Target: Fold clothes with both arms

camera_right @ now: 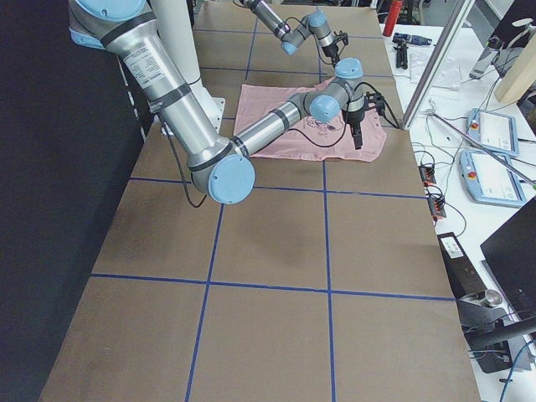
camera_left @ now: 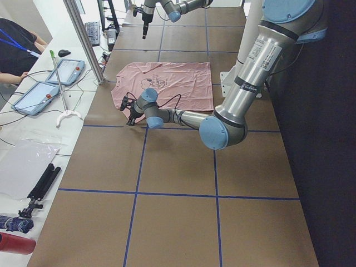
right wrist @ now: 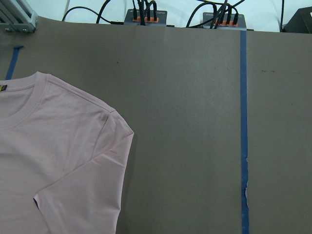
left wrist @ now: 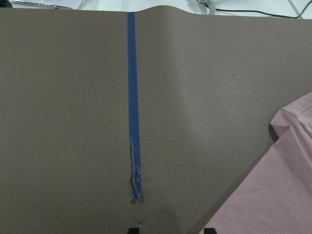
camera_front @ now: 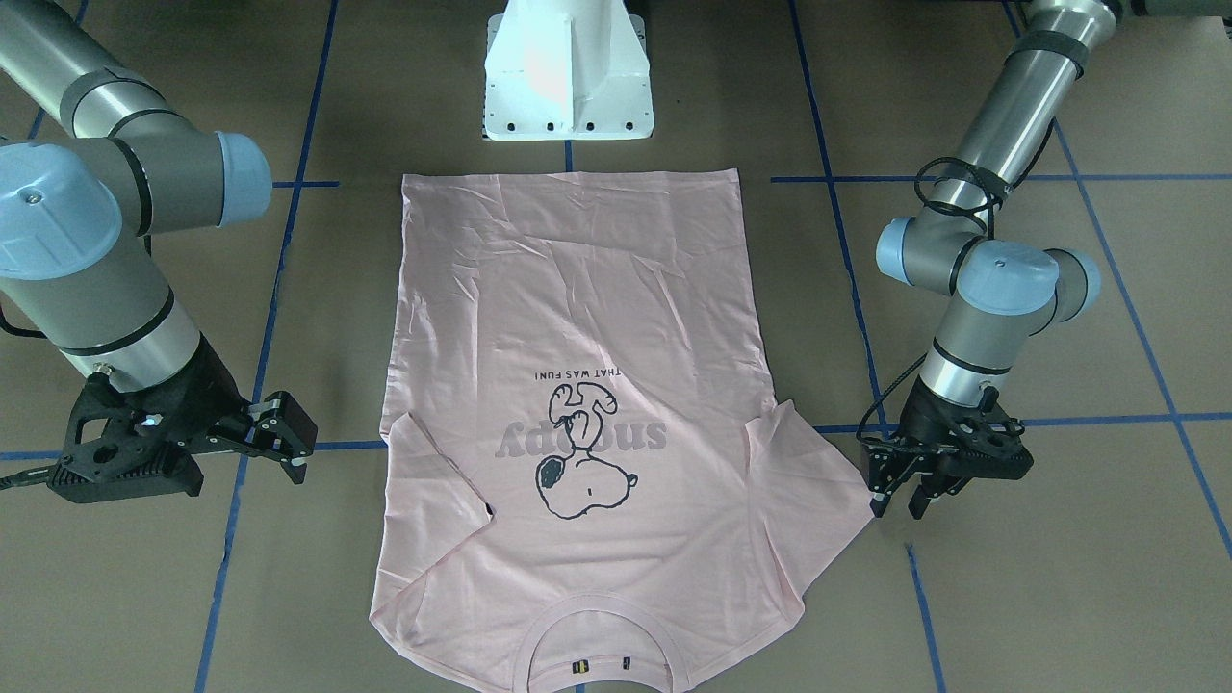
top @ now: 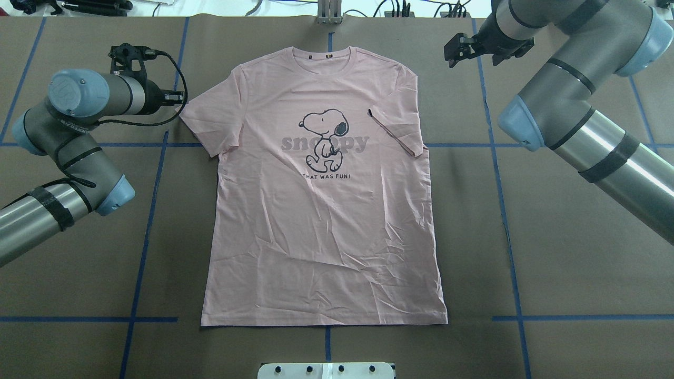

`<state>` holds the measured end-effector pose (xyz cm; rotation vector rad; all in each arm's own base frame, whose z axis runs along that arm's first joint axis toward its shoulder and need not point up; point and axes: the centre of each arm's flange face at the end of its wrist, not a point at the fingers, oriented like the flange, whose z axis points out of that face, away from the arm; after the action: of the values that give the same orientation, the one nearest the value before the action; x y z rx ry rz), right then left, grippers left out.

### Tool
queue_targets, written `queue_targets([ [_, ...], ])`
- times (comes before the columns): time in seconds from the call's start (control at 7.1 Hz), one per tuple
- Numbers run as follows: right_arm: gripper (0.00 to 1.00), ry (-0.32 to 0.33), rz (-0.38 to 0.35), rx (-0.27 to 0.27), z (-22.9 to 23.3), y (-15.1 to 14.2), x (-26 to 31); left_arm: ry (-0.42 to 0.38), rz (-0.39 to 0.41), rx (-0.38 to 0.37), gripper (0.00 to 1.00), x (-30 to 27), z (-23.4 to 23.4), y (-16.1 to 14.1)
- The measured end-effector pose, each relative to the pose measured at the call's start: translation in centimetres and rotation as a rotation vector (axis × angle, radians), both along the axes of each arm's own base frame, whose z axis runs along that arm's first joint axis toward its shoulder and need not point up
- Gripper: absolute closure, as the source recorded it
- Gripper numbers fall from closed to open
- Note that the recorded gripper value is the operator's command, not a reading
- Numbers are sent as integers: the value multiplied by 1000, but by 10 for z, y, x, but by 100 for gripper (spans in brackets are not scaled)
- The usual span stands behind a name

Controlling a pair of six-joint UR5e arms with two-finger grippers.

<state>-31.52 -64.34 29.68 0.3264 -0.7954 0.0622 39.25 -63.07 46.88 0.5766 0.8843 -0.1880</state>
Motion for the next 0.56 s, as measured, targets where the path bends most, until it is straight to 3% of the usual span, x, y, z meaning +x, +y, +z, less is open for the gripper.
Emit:
queue_targets([
  [0.28, 0, 2, 1, -1, 2, 0, 1, 0, 13, 3, 50, 6, -1, 5],
  [0.56, 0, 4, 2, -4, 5, 1, 2, 0, 27, 5, 72, 14, -1, 10],
])
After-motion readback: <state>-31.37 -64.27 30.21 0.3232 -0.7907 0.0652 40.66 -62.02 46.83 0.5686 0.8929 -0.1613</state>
